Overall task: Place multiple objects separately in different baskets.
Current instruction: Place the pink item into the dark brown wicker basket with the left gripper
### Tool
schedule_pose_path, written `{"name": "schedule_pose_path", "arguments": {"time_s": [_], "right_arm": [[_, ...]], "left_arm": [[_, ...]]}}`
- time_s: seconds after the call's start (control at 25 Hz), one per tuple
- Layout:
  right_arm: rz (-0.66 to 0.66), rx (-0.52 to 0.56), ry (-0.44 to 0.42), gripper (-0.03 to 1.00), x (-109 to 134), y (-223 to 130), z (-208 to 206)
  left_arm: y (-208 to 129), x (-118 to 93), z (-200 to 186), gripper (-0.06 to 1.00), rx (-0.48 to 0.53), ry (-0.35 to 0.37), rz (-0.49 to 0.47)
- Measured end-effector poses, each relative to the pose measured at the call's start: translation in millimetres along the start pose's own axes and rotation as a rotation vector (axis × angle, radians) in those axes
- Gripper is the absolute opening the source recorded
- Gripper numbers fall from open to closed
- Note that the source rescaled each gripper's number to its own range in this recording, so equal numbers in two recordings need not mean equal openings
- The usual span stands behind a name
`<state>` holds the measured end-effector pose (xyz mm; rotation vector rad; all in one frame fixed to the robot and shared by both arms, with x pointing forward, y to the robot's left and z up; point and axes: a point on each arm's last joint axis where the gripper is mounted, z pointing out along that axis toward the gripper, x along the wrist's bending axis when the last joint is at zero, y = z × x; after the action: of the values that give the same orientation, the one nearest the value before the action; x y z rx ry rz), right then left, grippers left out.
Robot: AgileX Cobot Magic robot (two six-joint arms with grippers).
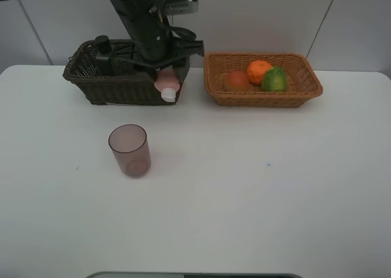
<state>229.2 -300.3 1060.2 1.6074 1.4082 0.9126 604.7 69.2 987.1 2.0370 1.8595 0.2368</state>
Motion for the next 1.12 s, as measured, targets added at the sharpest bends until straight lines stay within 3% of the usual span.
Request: {"name": "schedule_pose_path", "arguments": {"time_s": [0.2,0.6,0.76,1.12], "right_arm": [[0.000,0.000,0.000,1.00,0,0,0],[0.000,0.000,0.000,1.00,0,0,0],[0.000,0.000,0.000,1.00,0,0,0],[0.000,0.000,0.000,1.00,0,0,0]], "left_arm": [[19,22,-2,0.64,-0.072,-0.002,0.087],[55,64,-7,0.64,-0.279,-0.004,0.156],[64,70,1,0.64,-0.352,-0.011,0.171],[64,76,54,0.64,-0.384,-0.010,0.215]]}}
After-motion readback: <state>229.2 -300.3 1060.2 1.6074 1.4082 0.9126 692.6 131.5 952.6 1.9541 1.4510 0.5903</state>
